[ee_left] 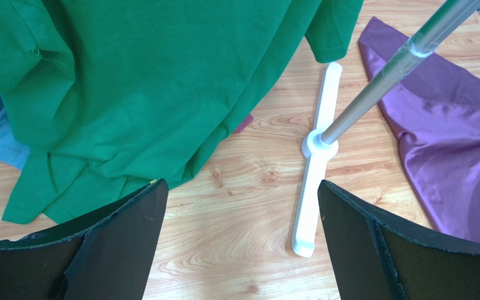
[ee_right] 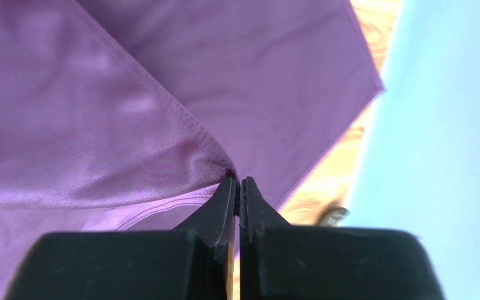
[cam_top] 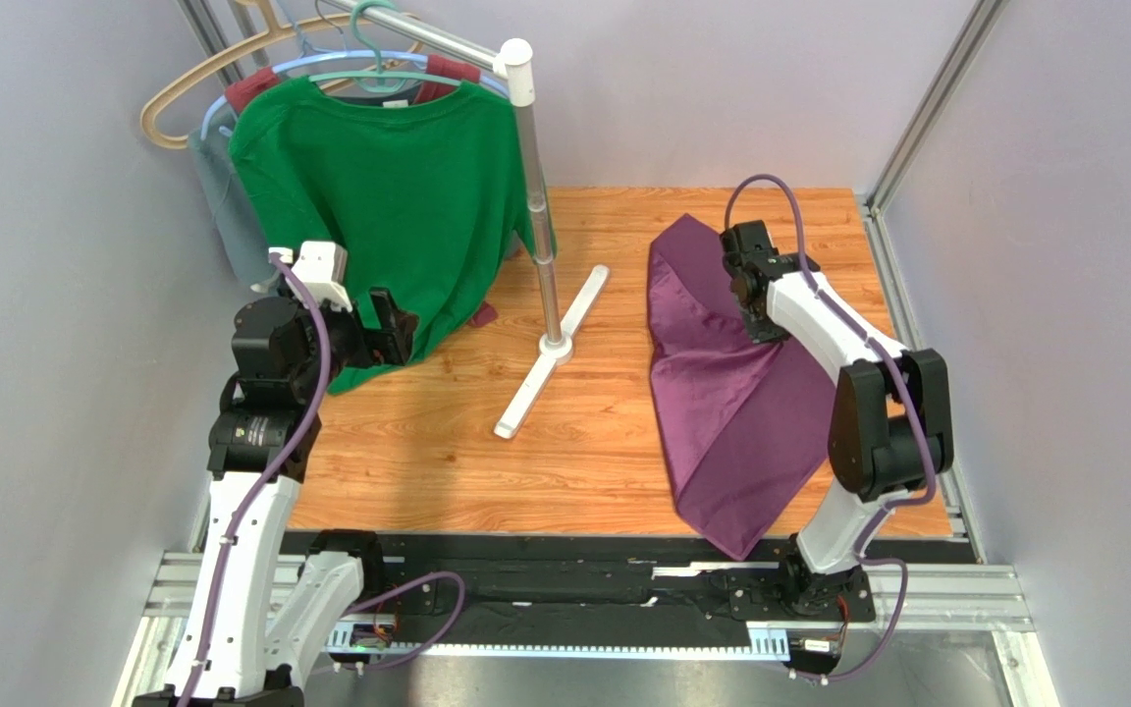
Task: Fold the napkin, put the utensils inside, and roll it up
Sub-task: Fold the napkin
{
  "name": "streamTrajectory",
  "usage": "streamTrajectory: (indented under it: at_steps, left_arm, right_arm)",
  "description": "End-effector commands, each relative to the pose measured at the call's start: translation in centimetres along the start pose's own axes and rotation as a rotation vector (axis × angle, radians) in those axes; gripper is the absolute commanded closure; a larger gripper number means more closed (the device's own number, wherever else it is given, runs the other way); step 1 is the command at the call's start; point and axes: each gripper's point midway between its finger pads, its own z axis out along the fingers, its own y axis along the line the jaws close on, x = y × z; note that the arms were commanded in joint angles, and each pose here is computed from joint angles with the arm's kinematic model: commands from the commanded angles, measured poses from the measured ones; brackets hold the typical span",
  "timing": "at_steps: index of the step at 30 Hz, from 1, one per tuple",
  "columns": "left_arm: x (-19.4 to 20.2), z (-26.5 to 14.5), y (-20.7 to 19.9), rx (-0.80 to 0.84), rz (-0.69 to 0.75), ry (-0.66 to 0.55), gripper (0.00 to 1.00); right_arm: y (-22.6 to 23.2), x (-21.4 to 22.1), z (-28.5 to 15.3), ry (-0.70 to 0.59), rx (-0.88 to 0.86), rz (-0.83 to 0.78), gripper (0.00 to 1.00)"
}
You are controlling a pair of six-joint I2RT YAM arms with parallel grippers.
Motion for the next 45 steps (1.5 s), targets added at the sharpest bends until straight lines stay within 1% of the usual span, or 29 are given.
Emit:
streamTrajectory:
  at_steps: [1,8,15,18,19,22,27,35,45]
  left_arm:
    - [-0.3,-0.1,0.1,-0.014,0.039,-0.019,0.01]
    - [0.0,0.2,-0.4,-0.001,0.055,-0.002,0.01]
    - [0.1,0.3,-0.5,-0.001,0.063,0.003,0.01]
    - [0.2,0.3,-0.4,-0.001,0.064,0.007,0.01]
    - [0.3,0.4,-0.4,-0.001,0.064,0.01,0.01]
    - [0.4,0.5,-0.4,-0.002,0.065,0.015,0.01]
    - [0.4,0.6,-0.5,0.001,0.065,0.018,0.01]
    - [0.7,0.8,-0.4,0.001,0.063,0.029,0.01]
    - [0.8,1.0,-0.6,0.008,0.06,0.034,0.01]
  right_arm:
    - [-3.9,0.0,0.5,0.064,0.138,-0.054,1.0]
    - [-6.8,-0.2,1.6,0.091,0.178,-0.044,1.0]
    - [-9.7,1.2,3.8,0.172,0.21,-0.039,1.0]
    - [-10.0,1.1,4.2,0.171,0.21,-0.05,1.0]
    - [-11.1,1.6,4.6,0.185,0.22,-0.027,1.0]
    - [-12.2,1.6,5.0,0.189,0.237,-0.019,1.0]
    - [-12.9,1.2,5.8,0.187,0.232,-0.007,1.0]
    - [-13.3,2.2,8.0,0.242,0.23,0.0,1.0]
    - [-15.4,1.5,8.4,0.229,0.258,0.054,1.0]
